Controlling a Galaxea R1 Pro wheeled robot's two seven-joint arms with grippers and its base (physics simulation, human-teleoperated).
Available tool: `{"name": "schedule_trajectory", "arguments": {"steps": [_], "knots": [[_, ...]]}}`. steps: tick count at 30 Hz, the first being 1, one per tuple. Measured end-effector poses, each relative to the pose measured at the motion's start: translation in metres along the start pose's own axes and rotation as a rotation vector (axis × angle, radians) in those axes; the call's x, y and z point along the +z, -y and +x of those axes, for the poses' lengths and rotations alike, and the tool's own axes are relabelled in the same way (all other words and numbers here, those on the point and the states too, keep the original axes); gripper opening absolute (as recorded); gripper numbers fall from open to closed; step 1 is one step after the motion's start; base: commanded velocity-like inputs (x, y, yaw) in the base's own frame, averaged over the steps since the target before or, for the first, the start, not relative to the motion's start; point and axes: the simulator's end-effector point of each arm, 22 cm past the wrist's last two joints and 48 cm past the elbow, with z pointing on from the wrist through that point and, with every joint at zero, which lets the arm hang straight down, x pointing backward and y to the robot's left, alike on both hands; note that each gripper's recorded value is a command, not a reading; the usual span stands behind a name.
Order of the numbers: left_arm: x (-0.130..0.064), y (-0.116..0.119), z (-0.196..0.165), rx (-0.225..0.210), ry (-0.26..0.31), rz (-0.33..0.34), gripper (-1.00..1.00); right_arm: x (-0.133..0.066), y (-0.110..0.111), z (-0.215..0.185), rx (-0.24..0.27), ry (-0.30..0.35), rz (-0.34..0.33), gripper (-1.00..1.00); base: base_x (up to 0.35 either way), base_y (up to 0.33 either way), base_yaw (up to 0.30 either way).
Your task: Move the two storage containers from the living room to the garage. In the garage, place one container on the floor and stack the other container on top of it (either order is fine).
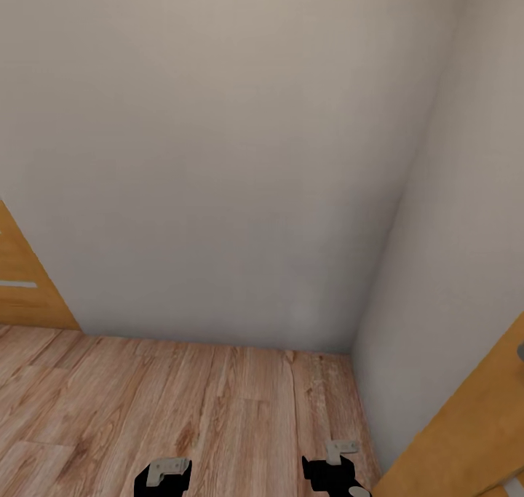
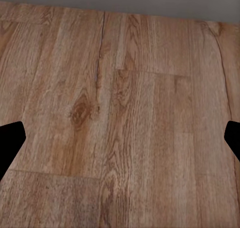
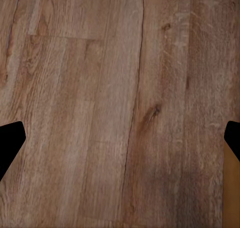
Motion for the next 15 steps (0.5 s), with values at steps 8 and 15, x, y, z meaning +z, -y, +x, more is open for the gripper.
{"name": "schedule_trajectory", "arguments": {"steps": [8, 15], "knots": [[0.0000, 0.0000, 0.0000, 0.000, 0.000, 0.000, 1.00, 0.0001, 0.0000, -0.0004, 0.000, 0.001, 0.000, 1.00, 0.006, 0.000, 0.015], [0.0000, 0.0000, 0.0000, 0.000, 0.000, 0.000, 1.00, 0.0001, 0.0000, -0.0002, 0.000, 0.000, 0.000, 1.00, 0.001, 0.000, 0.098]]}}
